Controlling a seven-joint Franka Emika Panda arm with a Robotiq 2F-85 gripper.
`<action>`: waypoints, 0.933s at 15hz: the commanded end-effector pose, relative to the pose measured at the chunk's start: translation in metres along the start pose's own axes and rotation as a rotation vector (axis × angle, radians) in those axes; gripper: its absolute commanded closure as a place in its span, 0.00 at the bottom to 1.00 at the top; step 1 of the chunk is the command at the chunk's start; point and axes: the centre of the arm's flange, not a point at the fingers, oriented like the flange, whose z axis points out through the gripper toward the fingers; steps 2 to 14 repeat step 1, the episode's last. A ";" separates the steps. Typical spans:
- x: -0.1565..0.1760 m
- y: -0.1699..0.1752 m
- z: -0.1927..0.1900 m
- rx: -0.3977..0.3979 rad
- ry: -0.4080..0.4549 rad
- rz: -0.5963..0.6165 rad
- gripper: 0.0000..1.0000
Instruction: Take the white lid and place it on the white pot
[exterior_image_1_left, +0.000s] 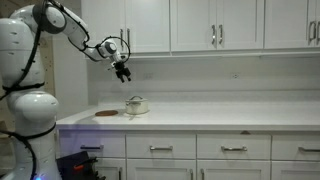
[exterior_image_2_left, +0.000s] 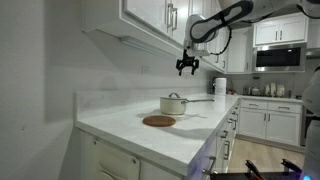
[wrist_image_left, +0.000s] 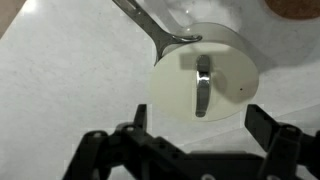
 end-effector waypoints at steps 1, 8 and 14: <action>0.000 0.000 0.001 -0.001 -0.001 0.000 0.00; 0.000 0.000 0.001 -0.001 -0.001 0.000 0.00; 0.000 0.000 0.001 -0.001 -0.001 0.000 0.00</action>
